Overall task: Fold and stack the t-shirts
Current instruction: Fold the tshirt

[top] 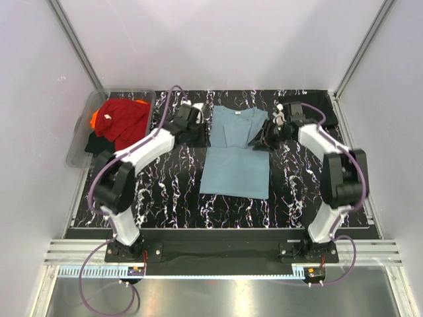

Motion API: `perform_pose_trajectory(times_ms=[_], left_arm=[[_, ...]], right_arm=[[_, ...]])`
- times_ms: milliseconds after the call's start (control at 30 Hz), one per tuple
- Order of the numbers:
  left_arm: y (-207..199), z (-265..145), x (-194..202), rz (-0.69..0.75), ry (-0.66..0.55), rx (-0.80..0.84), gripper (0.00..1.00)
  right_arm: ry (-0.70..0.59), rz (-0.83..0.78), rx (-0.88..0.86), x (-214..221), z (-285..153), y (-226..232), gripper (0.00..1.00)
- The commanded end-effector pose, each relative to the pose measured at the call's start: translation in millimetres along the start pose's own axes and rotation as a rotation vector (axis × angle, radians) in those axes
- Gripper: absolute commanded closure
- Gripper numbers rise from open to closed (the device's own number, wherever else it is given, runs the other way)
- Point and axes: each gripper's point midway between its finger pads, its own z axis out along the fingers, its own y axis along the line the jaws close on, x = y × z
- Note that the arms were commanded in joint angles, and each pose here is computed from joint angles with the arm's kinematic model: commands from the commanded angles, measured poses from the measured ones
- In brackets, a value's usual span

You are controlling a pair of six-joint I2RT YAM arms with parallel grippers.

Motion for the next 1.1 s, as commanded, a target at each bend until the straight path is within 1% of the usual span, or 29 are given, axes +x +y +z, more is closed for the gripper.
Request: perform_pose_trajectory(times_ms=[0,33,67,100,200,333,367,433,467,500,567,600,633,833,900,1067], left_arm=[[-1,-24,29,-0.027,0.044,0.04,0.6],[-1,-25,37,-0.031,0.06,0.061,0.59],[2,-26,51,-0.037,0.078,0.067,0.59],[3,-25,58,-0.041,0.091,0.077,0.58],[3,-25,81,-0.051,0.138,0.109,0.58],[-8,-20,99,-0.069,0.167,0.2,0.58],[-7,-16,108,-0.083,0.189,0.199,0.59],[-6,-13,114,-0.081,0.2,0.195,0.6],[-2,-10,121,-0.088,0.214,0.184,0.62],[-1,-9,123,-0.091,0.217,0.182,0.75],[3,-6,130,-0.097,0.231,0.167,0.86],[5,-6,130,-0.099,0.23,0.162,0.95],[8,-4,132,-0.101,0.226,0.148,0.99],[15,-2,144,-0.106,0.23,0.112,1.0],[18,-1,152,-0.114,0.243,0.099,1.0],[25,0,162,-0.121,0.241,0.066,1.0]], right_arm=[[0.0,0.137,0.106,40,-22,-22,0.59],[-0.002,0.146,0.124,48,-25,-28,0.56],[0.014,0.177,0.171,65,-26,-44,0.51],[0.001,0.173,0.176,70,-33,-45,0.49],[0.014,0.222,0.237,94,-37,-65,0.47],[0.048,0.258,0.308,110,-42,-80,0.49],[0.058,0.268,0.341,116,-45,-86,0.49],[0.047,0.27,0.348,120,-49,-87,0.48],[0.052,0.273,0.354,125,-50,-90,0.49],[0.04,0.273,0.351,125,-53,-89,0.49],[0.042,0.284,0.37,132,-55,-95,0.49],[0.044,0.285,0.371,135,-55,-96,0.49],[0.046,0.289,0.378,137,-55,-98,0.49],[0.041,0.315,0.469,159,-54,-132,0.53],[0.037,0.303,0.444,158,-47,-134,0.55],[0.029,0.303,0.474,155,-41,-144,0.56]])
